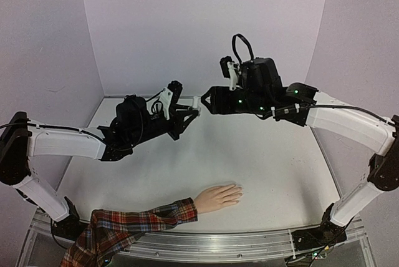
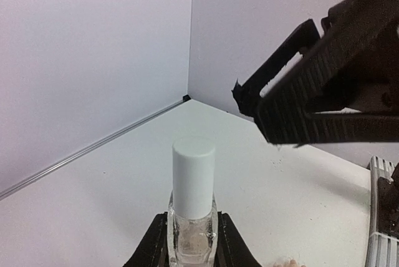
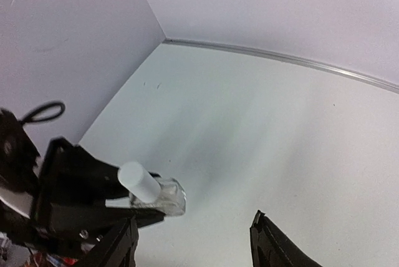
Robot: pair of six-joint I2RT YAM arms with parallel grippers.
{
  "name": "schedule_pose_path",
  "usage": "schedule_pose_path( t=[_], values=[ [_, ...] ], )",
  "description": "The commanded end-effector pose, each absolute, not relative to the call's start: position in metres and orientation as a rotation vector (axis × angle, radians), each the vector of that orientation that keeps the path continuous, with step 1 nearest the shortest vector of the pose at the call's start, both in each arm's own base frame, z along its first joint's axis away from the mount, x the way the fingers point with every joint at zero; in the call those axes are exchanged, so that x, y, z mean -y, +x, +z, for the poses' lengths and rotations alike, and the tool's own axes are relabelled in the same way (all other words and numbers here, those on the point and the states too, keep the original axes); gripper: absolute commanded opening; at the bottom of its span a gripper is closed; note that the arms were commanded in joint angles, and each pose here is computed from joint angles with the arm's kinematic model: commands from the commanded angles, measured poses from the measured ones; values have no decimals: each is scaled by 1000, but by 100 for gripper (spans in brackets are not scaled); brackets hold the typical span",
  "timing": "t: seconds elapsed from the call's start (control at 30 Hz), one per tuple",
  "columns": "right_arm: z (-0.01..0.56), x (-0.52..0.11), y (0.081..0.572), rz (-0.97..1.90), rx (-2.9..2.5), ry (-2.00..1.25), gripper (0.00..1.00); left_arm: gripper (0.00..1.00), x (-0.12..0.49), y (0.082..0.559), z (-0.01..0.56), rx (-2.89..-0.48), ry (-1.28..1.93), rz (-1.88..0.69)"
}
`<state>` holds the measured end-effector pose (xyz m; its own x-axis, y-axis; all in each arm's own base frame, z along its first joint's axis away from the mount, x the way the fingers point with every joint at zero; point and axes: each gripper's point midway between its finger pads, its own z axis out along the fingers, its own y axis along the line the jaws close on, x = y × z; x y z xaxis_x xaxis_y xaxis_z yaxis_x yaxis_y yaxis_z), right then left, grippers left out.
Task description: Paint the nails
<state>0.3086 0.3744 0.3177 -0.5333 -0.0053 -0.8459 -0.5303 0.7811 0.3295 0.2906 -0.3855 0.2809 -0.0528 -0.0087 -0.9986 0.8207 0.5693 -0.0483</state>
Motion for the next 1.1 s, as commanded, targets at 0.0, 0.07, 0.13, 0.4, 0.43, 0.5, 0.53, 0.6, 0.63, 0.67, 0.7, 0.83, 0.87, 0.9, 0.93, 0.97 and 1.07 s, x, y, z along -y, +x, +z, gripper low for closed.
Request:
schedule_pose_path(
  t=[0.0,0.07,0.13,0.4,0.43,0.5,0.53,0.6,0.63,0.67,0.7,0.83,0.87,0.9,0.93,0.97,1.07],
  values=[
    [332,-391,320,702,-2039,-282,60,0,378,300,306,-1420,633,-716],
    [331,-398,324,688,-2049,-286,57,0,378,299,307,-1416,630,-717],
    [330,-405,327,688,-2053,-291,52,0,379,300,307,-1420,629,-713],
    [327,-419,334,629,-2051,-334,34,0,384,299,312,-1428,633,-737],
    [326,-419,334,623,-2051,-341,33,0,384,299,312,-1432,628,-743],
    [321,-419,332,611,-2055,-371,30,0,383,298,314,-1437,625,-756],
    [318,-419,330,608,-2058,-389,29,0,384,296,316,-1438,628,-764],
    [315,-423,326,609,-2051,-466,17,0,388,288,322,-1418,668,-819],
    [315,-425,323,614,-2042,-509,6,0,392,279,325,-1396,715,-873],
    [313,-427,318,622,-2030,-579,0,0,397,266,330,-1364,784,-947],
    [310,-430,311,639,-2010,-678,0,0,399,253,334,-1329,860,-1032],
    [302,-440,219,1048,-1733,-1326,0,0,382,197,345,-1173,1178,-1425],
    [303,-435,198,1162,-1665,-1422,0,0,373,182,347,-1124,1257,-1525],
    [304,-430,189,1244,-1635,-1460,0,0,367,175,349,-1101,1303,-1588],
    [307,-426,185,1309,-1623,-1474,0,0,363,171,349,-1096,1333,-1629],
    [308,-424,182,1357,-1625,-1477,0,0,363,171,347,-1109,1342,-1644],
    [305,-419,189,1304,-1657,-1436,0,0,368,186,340,-1162,1295,-1554]
  ],
)
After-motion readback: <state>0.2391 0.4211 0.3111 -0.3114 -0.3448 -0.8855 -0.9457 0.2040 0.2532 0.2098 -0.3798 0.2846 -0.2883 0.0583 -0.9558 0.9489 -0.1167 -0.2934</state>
